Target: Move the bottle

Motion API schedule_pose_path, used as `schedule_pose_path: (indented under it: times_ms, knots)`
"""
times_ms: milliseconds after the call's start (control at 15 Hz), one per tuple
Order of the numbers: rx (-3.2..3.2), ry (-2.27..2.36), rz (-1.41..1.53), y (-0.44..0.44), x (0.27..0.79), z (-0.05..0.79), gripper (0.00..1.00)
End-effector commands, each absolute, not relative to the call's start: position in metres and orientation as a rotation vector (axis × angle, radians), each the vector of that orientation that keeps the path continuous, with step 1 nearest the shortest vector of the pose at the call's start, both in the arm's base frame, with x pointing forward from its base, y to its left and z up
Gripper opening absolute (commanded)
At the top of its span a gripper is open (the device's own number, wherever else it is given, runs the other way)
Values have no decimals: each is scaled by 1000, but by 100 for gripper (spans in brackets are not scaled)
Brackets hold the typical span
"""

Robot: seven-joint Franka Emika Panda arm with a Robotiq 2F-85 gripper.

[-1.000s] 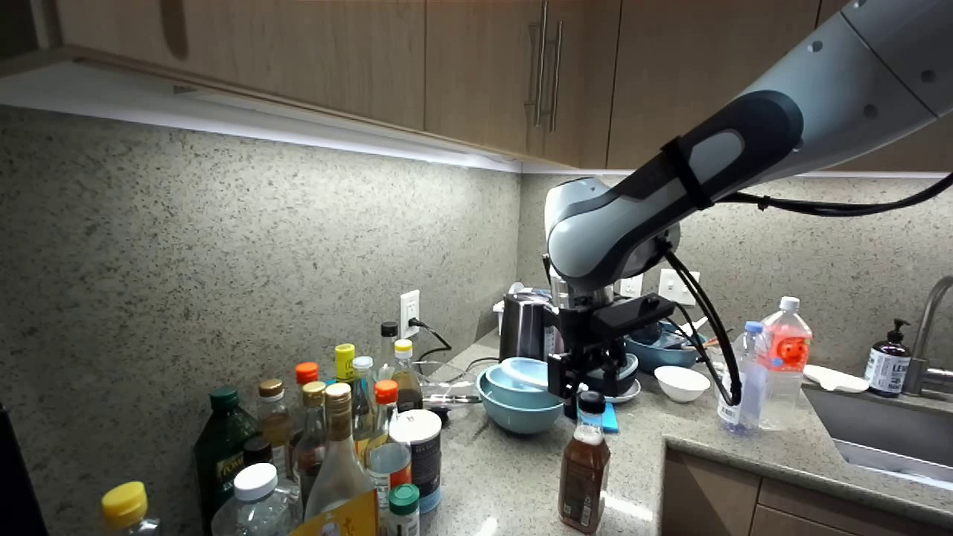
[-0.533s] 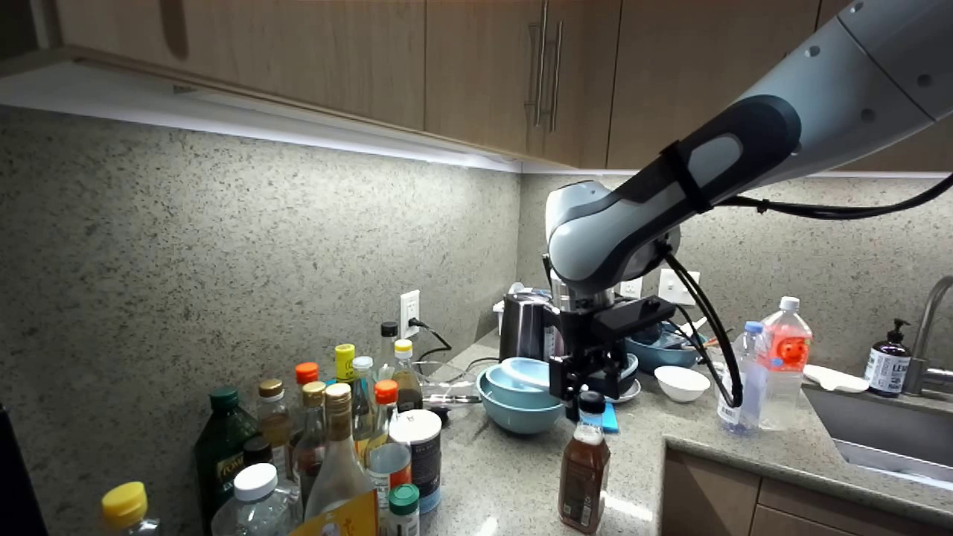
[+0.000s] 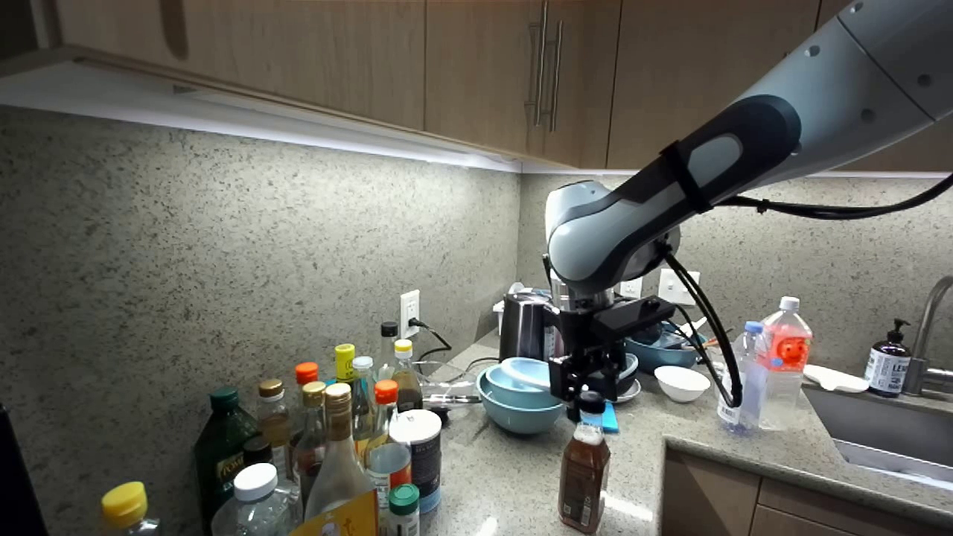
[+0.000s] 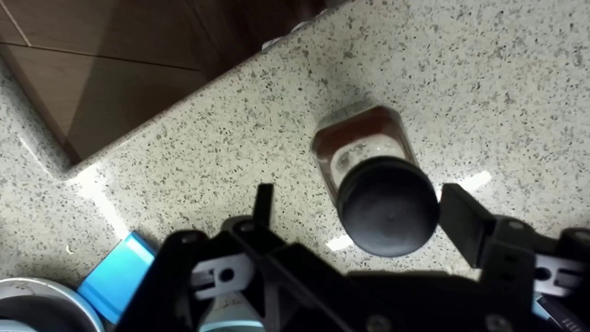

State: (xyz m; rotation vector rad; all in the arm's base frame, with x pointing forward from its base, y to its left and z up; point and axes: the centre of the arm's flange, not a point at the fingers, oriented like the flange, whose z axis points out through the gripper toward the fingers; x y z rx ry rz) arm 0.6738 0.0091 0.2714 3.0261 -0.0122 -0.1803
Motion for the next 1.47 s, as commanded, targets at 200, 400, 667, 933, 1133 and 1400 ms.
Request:
schedule_pose_path:
  times_ms: [200,400,667,933,1133,1400]
  knots:
    - [3039,-31,-162,9,676,271,41]
    - [3044,-33,-159,10,676,271,21]
    - [3051,-14,-146,18,666,281,21]
    - [3084,55,-79,40,650,300,21]
    - [3090,84,-29,55,641,310,21]
    - [3077,93,-17,60,627,317,21]
